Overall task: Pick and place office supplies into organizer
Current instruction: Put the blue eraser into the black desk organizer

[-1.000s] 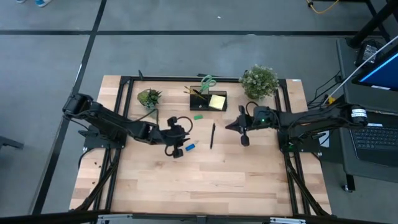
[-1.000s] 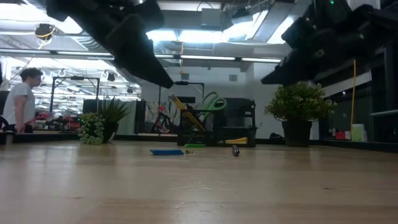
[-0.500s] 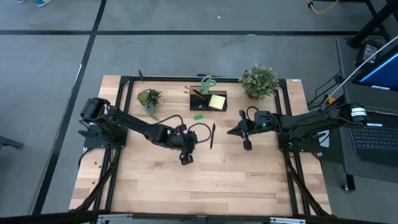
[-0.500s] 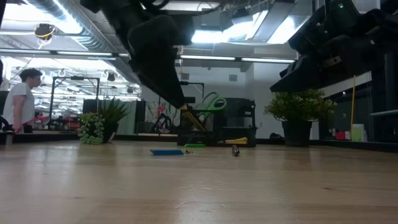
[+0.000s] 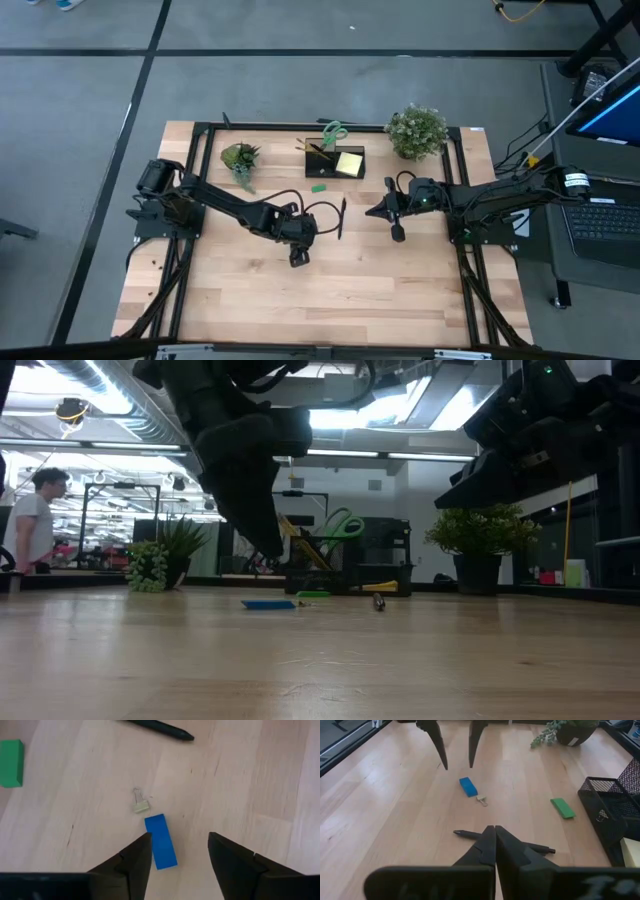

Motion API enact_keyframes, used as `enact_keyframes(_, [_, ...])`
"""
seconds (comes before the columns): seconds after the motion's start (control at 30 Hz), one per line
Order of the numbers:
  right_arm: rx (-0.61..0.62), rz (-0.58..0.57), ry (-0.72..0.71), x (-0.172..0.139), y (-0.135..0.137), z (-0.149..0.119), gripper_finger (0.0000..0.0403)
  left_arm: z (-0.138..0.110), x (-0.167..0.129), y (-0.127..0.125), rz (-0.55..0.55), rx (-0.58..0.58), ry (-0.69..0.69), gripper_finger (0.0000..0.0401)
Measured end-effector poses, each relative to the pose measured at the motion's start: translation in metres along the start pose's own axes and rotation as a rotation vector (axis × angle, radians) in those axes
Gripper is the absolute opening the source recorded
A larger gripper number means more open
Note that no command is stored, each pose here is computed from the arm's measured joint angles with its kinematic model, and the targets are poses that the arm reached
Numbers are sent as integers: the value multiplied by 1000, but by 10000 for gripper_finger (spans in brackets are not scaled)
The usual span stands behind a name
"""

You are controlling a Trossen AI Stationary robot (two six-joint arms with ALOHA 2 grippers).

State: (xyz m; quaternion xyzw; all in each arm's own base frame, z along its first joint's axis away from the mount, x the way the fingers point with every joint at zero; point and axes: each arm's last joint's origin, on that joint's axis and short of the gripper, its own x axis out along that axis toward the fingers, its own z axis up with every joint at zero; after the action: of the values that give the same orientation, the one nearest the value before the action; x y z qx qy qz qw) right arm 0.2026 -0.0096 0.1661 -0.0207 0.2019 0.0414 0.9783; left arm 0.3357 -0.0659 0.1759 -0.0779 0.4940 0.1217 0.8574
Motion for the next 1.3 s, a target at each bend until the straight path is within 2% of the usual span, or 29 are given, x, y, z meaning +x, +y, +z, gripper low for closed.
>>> enact_keyframes(0.47, [2, 0, 1, 0, 0, 0, 6, -7, 34, 8, 71, -94, 78, 192])
enact_keyframes(0.73, [4, 0, 7, 0, 0, -1, 6, -5, 49, 23, 19, -218, 150, 191])
enact_keyframes(1.03, [3, 1, 19, 0, 0, -2, 6, -4, 49, 23, 2, -231, 150, 189])
enact_keyframes(1.3, [2, 1, 19, 0, 0, -2, 6, -7, 49, 17, 35, -204, 128, 187])
